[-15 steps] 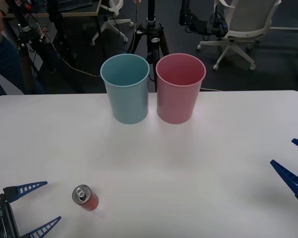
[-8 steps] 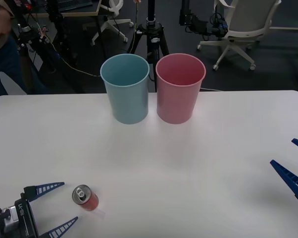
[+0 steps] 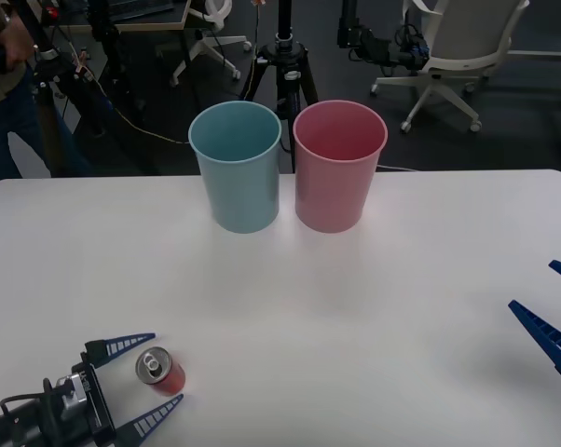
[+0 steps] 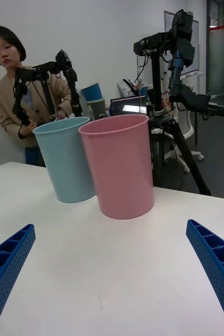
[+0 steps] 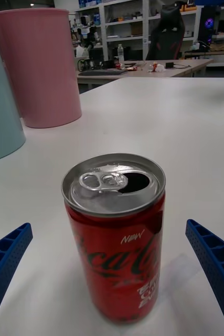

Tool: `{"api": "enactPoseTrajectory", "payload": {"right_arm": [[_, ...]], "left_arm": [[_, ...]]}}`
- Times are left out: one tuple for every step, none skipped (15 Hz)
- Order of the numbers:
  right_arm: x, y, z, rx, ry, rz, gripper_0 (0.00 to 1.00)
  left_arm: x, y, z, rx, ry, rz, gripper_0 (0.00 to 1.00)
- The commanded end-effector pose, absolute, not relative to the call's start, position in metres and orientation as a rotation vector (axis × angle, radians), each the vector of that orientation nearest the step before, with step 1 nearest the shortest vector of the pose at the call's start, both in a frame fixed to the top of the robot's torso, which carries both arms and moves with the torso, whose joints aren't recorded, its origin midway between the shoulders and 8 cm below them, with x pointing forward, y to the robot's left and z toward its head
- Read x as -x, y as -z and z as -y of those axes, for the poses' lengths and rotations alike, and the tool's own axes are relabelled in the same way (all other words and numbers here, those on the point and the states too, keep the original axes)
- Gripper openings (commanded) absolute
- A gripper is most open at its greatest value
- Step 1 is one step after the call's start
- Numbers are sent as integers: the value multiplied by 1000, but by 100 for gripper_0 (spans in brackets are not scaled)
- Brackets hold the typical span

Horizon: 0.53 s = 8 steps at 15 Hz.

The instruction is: Grasp the object on the table and drop it into the matching bin: aluminum can to the light blue bin, PET bottle to the pink bin.

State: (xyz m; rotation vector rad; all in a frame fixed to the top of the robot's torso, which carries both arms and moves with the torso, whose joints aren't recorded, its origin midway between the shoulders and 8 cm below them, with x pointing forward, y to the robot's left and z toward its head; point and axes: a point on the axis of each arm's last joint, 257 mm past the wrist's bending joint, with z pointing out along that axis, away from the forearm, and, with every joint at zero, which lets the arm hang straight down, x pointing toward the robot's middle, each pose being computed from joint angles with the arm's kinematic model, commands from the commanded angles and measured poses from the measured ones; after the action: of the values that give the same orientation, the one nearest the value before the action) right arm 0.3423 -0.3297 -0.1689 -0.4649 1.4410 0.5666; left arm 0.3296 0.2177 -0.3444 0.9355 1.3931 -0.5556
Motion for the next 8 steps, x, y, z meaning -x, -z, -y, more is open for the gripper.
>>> {"api": "enactPoseTrajectory", "payload": {"right_arm": [[-342, 169, 330, 465, -567, -1441, 100], [-342, 169, 330, 465, -567, -1441, 100], [-342, 169, 330, 465, -567, -1441, 100], [-342, 169, 330, 465, -567, -1441, 100], [-342, 169, 330, 465, -567, -1441, 100], [-342, 169, 330, 465, -567, -1441, 100], [-342, 169, 330, 465, -567, -1441, 100], [-342, 169, 330, 465, -567, -1441, 100]], "left_arm": [[-338, 345, -207, -935, 557, -1389, 100], [-340, 345, -205, -933, 558, -1392, 100], [-341, 346, -203, -933, 561, -1394, 100], [-341, 346, -202, -930, 566, -1396, 100], [-340, 348, -202, -932, 569, -1402, 100], [-340, 348, -201, -931, 573, -1405, 94], [-339, 349, -201, -928, 576, -1409, 83], [-339, 349, -200, -928, 582, -1412, 65]]}}
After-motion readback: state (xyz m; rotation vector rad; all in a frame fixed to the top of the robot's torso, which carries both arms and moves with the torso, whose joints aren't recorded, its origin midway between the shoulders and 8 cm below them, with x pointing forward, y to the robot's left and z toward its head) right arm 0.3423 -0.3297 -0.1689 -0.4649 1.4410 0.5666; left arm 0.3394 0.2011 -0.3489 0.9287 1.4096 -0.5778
